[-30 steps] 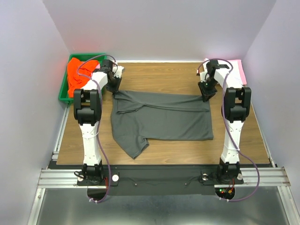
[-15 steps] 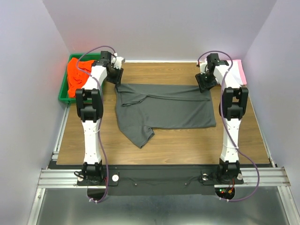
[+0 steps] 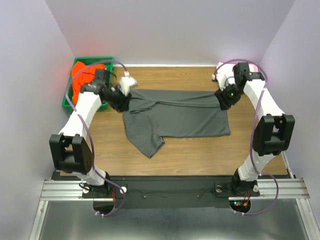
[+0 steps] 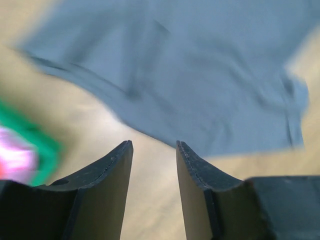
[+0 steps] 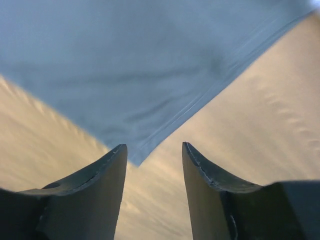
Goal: Fold and stack the t-shirts
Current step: Fold the tshirt
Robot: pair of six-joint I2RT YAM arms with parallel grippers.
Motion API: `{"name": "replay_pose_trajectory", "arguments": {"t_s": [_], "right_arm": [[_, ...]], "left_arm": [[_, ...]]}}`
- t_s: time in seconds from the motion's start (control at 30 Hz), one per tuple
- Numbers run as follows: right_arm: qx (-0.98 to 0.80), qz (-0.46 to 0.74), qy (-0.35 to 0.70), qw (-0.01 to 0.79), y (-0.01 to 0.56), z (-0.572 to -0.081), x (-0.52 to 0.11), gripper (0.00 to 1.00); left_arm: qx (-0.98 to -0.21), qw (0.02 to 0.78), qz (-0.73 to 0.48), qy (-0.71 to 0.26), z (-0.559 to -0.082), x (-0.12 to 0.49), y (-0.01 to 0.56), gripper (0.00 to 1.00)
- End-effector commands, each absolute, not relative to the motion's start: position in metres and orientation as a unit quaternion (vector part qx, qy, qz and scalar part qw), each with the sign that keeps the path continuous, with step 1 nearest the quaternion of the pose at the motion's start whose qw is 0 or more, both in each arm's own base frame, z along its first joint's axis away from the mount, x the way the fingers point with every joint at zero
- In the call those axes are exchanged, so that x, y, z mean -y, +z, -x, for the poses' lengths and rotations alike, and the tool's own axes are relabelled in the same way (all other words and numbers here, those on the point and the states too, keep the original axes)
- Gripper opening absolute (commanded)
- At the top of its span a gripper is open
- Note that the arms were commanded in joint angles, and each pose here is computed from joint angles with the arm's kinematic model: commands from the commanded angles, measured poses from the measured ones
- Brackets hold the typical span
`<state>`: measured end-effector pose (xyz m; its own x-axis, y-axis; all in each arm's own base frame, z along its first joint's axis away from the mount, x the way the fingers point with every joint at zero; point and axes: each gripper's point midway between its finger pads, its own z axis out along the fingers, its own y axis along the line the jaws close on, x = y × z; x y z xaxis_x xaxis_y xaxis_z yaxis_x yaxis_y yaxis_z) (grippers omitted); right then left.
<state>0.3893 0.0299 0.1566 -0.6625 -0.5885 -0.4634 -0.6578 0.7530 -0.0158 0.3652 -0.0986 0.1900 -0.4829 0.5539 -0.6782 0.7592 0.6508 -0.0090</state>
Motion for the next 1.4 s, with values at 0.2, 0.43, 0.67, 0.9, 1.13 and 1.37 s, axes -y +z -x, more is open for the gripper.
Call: {"name": "replay_pose_trajectory", "arguments": {"t_s": [0.2,0.43,0.67,0.9,1.13,1.37], "right_arm": [[-0.881,0.455,0.032,0.129,0.085,-0.32,0.001,0.51],[-0.872,0.475,0.018,0.115,0.059,-0.307,0.005,0.5],[-0.87,0.481,0.014,0.103,0.041,-0.302,0.006,0.5],[-0.871,0.482,0.015,0.094,0.027,-0.301,0.005,0.49],[-0.869,0.486,0.013,0.088,0.021,-0.297,0.006,0.47],[-0.869,0.487,0.003,0.084,0.02,-0.297,0.009,0.28]], "left_arm": [[-0.792,0.218,-0.541,-0.181,-0.237,0.134,0.094,0.5],[-0.805,0.191,-0.543,-0.147,-0.23,0.126,0.056,0.51],[-0.806,0.182,-0.552,-0.112,-0.241,0.117,0.041,0.51],[-0.802,0.175,-0.554,-0.136,-0.241,0.126,0.034,0.5],[-0.806,0.141,-0.559,-0.134,-0.231,0.124,0.013,0.43],[-0.807,0.115,-0.565,-0.129,-0.221,0.116,0.003,0.11]]}}
